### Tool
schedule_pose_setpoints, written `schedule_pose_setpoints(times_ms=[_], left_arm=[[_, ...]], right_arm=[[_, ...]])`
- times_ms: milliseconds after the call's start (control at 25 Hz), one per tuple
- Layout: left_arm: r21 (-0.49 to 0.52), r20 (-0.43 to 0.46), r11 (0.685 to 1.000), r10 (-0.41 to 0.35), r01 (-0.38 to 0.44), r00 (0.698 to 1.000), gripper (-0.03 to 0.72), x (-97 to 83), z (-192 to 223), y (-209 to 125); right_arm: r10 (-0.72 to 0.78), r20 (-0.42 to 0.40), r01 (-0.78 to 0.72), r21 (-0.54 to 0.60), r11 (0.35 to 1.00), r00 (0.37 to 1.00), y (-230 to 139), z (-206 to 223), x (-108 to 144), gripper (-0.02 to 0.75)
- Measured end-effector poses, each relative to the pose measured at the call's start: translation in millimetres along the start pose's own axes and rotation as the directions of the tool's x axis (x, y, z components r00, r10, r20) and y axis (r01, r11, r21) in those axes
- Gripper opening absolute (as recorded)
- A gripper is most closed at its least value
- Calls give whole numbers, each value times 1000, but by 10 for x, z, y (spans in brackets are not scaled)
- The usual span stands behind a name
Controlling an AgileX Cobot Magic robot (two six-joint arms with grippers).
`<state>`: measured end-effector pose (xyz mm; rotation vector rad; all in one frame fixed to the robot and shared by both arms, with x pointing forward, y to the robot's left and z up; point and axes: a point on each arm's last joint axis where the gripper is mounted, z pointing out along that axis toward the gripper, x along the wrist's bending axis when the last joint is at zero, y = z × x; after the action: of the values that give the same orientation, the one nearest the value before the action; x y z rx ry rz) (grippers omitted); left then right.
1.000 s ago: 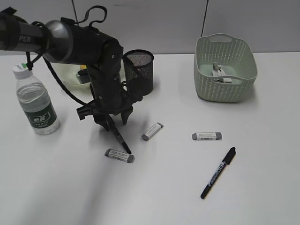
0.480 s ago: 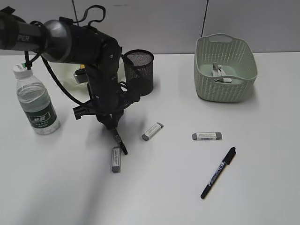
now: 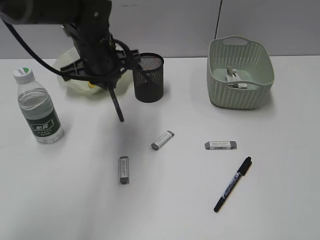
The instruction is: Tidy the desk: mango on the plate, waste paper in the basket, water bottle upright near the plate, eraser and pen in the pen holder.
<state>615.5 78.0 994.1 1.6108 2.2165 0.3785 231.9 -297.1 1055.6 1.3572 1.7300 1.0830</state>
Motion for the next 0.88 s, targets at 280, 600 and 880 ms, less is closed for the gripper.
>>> schedule_pose_setpoints(times_ms=[280,600,880], left_arm=[[-264,128,964,78,-42,989,106,42,-673,336],[-508,301,858,262,-79,917,106,-134,-970,516],[-711,277,669,552,-219,787,106,-354,-968,558]], right_arm=[[0,0,0,0,1000,1000,0,0,0,393],[0,0,0,0,1000,1000,0,0,0,393],[1,0,-1,0,1000,1000,0,0,0,393]])
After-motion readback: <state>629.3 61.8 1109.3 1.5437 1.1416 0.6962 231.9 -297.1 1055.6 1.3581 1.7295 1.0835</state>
